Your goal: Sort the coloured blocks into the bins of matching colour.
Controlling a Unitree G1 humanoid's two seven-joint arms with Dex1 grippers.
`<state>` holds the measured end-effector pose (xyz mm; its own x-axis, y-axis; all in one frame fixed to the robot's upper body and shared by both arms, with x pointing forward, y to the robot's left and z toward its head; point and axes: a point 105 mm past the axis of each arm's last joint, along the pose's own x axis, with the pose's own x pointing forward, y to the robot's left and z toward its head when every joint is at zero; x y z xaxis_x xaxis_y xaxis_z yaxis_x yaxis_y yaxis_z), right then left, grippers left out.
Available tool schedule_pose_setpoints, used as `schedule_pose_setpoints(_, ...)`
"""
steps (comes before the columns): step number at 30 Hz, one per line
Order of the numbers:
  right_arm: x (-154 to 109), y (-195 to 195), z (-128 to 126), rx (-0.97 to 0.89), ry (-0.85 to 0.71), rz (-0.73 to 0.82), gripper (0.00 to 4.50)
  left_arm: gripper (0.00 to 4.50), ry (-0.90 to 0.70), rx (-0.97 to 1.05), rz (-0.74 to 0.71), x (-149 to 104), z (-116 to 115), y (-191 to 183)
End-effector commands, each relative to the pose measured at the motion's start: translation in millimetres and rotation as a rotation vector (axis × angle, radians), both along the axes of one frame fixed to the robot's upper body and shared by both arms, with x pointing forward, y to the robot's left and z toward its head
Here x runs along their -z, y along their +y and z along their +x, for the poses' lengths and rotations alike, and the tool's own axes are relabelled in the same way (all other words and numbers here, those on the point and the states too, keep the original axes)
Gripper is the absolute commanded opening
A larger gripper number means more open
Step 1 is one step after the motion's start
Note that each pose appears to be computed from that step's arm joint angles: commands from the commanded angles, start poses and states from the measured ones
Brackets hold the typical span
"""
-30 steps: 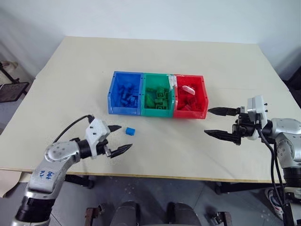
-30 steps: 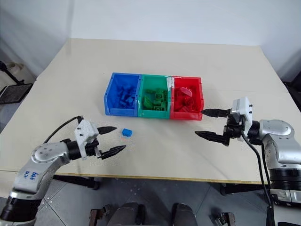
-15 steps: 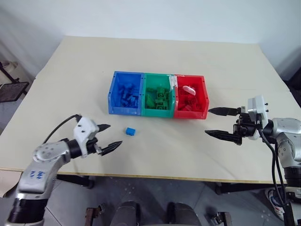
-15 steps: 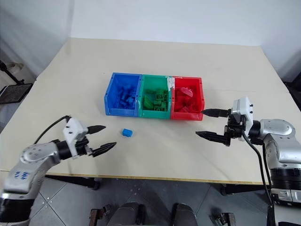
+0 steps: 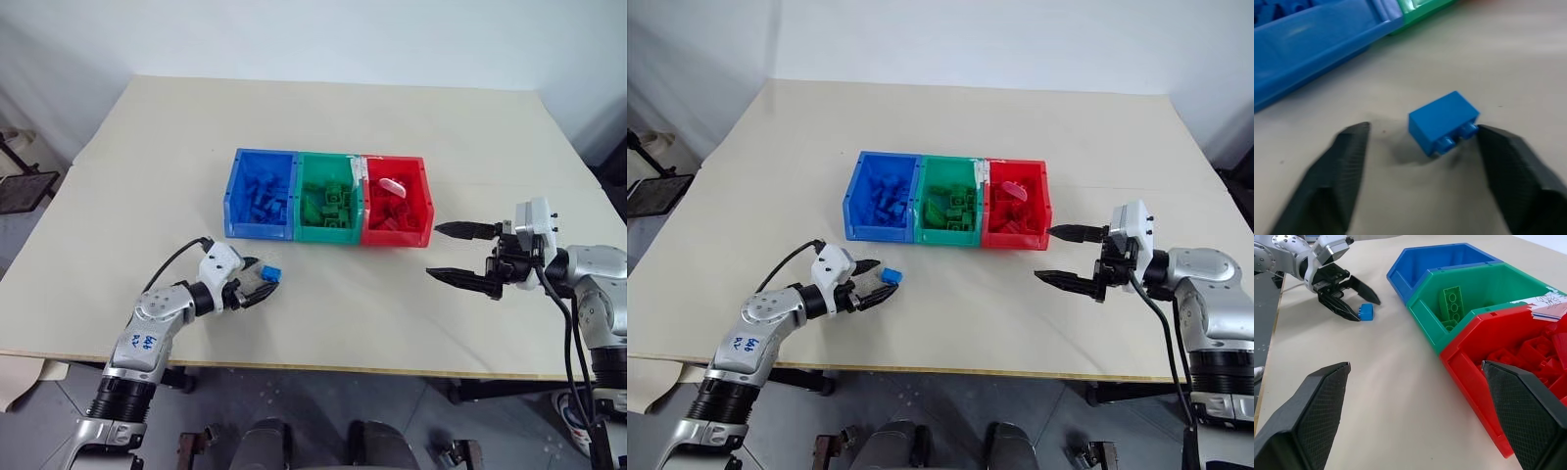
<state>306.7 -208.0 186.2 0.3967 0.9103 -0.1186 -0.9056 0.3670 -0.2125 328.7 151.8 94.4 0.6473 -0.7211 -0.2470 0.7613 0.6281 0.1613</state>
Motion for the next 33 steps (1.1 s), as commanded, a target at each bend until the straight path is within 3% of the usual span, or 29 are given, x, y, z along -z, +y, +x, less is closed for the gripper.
schedule_pose_setpoints(1, -11.5, -1.2, -2.1, 0.003, -0.054, 0.008, 4.50, 2.29, 0.006, 0.059, -0.016, 0.7, -1.6, -8.9)
schedule_pose_setpoints(3, -11.2, 0.2, -1.5, 0.002, -0.053, 0.010, 4.50, 1.66, -0.012, 0.075, -0.031, -2.8, 0.5, -12.1)
schedule_pose_setpoints(9, -10.7, 2.2, -0.6, 0.001, -0.055, 0.013, 4.50, 1.60, -0.056, 0.104, -0.034, -12.1, 2.6, -14.8)
schedule_pose_setpoints(12, -10.7, 2.1, -1.7, 0.004, -0.056, 0.016, 4.50, 1.60, -0.133, 0.116, -0.071, -40.9, 2.5, -14.9)
schedule_pose_setpoints(16, -9.2, 1.7, -3.2, 0.008, -0.053, 0.017, 4.50, 1.60, -0.228, 0.002, -0.110, -82.6, 22.8, -3.1)
schedule_pose_setpoints(21, -9.3, 4.4, -0.3, 0.010, -0.055, 0.031, 4.50, 1.60, -0.320, -0.252, -0.135, -109.7, 67.7, 27.9)
schedule_pose_setpoints(24, -10.3, 5.8, 1.5, 0.009, -0.060, 0.034, 4.50, 2.63, -0.347, -0.322, -0.145, -114.2, 85.0, 33.4)
schedule_pose_setpoints(29, -11.2, 7.1, 1.6, 0.008, -0.066, 0.038, 4.50, 4.24, -0.355, -0.193, -0.155, -111.6, 83.0, 8.1)
schedule_pose_setpoints(30, -11.1, 7.1, 1.5, 0.008, -0.067, 0.039, 4.50, 4.48, -0.366, -0.189, -0.157, -113.9, 82.7, 7.9)
schedule_pose_setpoints(33, -11.1, 7.1, 1.6, 0.009, -0.069, 0.040, 4.50, 4.48, -0.376, -0.173, -0.163, -118.6, 79.6, 10.0)
